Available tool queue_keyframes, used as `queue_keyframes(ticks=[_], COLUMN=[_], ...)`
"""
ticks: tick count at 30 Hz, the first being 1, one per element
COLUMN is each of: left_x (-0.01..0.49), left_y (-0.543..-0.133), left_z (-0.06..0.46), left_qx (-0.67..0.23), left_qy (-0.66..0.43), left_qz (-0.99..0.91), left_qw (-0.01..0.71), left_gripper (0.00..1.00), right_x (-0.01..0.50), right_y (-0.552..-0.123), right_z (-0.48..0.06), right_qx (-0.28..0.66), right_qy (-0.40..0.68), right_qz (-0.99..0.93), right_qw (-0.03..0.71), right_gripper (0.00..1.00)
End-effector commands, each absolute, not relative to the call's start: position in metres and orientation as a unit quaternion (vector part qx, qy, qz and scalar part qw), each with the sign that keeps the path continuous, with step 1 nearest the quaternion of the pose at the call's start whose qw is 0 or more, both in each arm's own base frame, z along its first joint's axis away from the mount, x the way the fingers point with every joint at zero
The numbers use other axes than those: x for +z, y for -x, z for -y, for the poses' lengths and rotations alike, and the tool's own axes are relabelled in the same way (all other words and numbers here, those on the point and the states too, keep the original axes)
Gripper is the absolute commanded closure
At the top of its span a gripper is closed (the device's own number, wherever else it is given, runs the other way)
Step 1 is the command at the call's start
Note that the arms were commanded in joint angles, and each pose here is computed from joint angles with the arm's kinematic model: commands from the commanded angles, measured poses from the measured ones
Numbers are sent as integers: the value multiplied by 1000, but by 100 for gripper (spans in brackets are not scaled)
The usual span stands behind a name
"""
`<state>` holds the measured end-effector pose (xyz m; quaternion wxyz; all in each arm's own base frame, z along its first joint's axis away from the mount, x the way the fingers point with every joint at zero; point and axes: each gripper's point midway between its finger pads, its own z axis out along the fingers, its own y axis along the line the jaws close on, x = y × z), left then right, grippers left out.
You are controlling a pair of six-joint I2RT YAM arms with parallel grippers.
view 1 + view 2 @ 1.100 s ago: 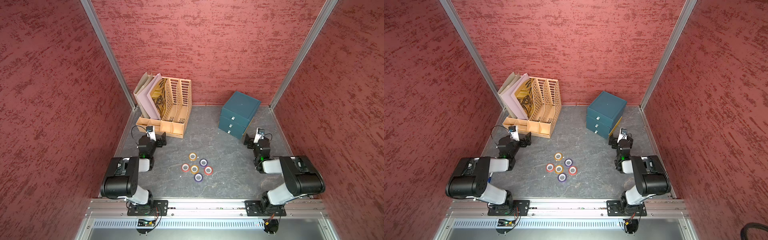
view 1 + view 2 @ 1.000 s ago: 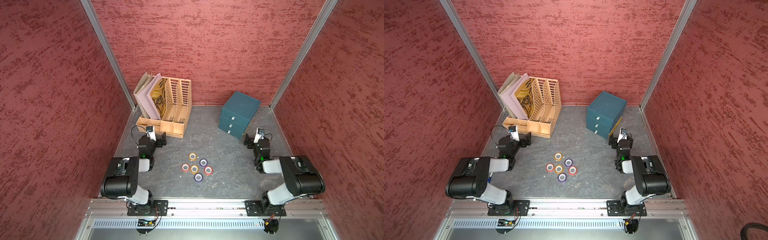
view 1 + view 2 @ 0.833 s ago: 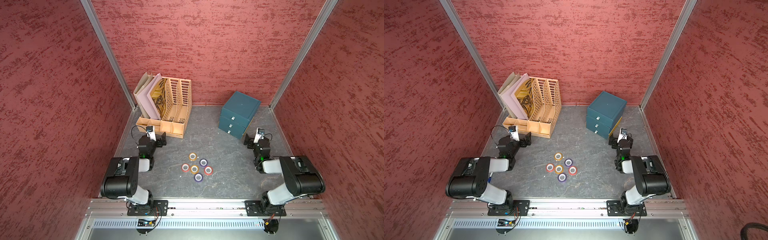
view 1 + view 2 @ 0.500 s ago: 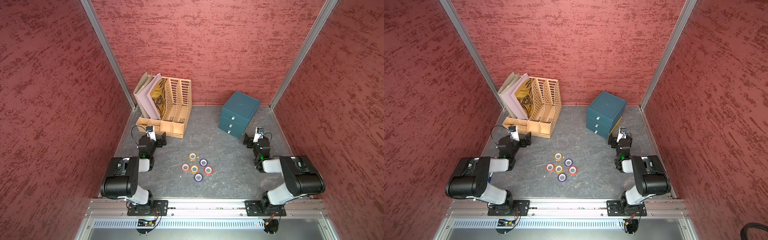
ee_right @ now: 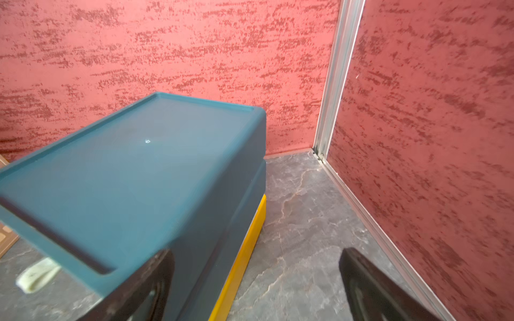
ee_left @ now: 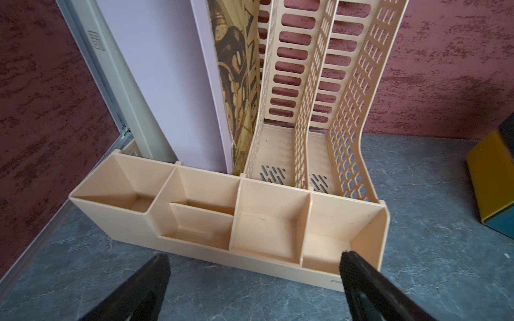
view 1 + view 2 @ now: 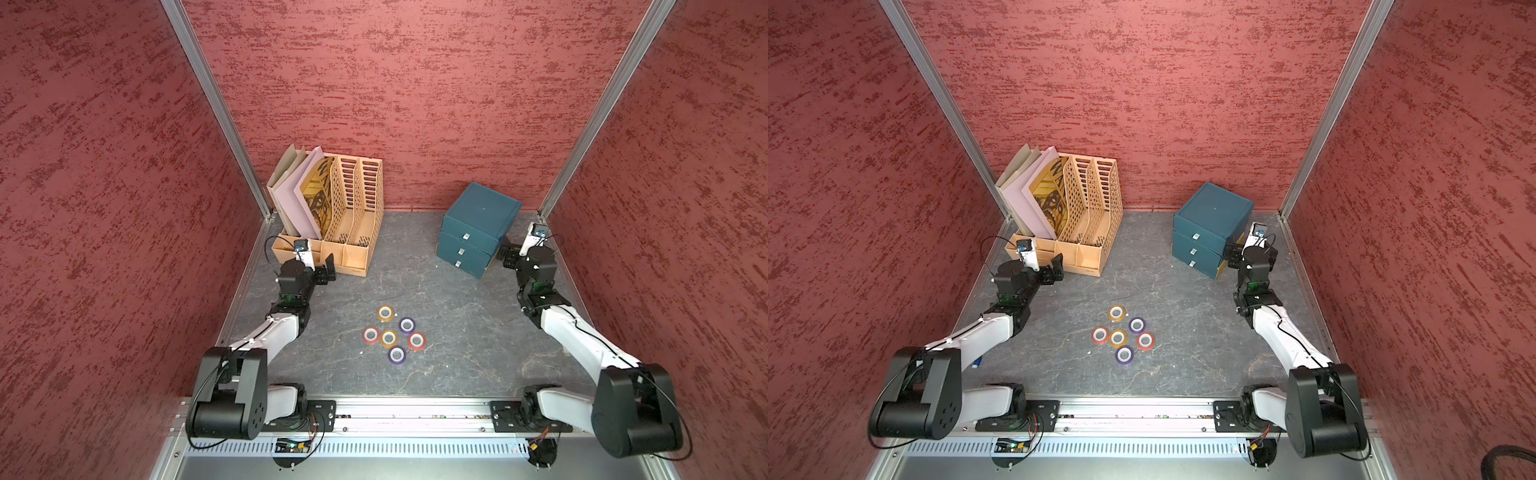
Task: Place the transparent tape into the drawer according to color
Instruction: Move the storage box to the center of the board.
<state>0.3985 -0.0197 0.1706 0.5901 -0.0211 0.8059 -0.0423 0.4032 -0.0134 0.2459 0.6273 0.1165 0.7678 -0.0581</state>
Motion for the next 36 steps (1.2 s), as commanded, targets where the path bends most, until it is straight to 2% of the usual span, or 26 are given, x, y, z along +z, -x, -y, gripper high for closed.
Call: queue_keyframes(ticks=[1,7,15,25,36], left_x=[170,203,237,249,244], left_y=[-393,-397,-385,-373,-373], left_z=[27,54,109,133,144], left_qx=[-52,-122,-219,-255,-272], left_qy=[30,17,-52,-93,-113], left_qz=[-833,-844,-840,-833,-832], left_qw=[549,523,494,481,470], left_gripper=[0,0,0,0,0], right_x=[237,264,285,290,261], right_y=[-382,-386,-415,-450,-488], right_z=[24,27,23,30,19], right_qx=[-107,-95,-24,58,128], right_qy=[-152,-189,-238,-266,-250], right_qz=[-796,-783,-757,-749,-778], right_qw=[577,585,608,605,562], right_gripper=[2,1,2,1,1])
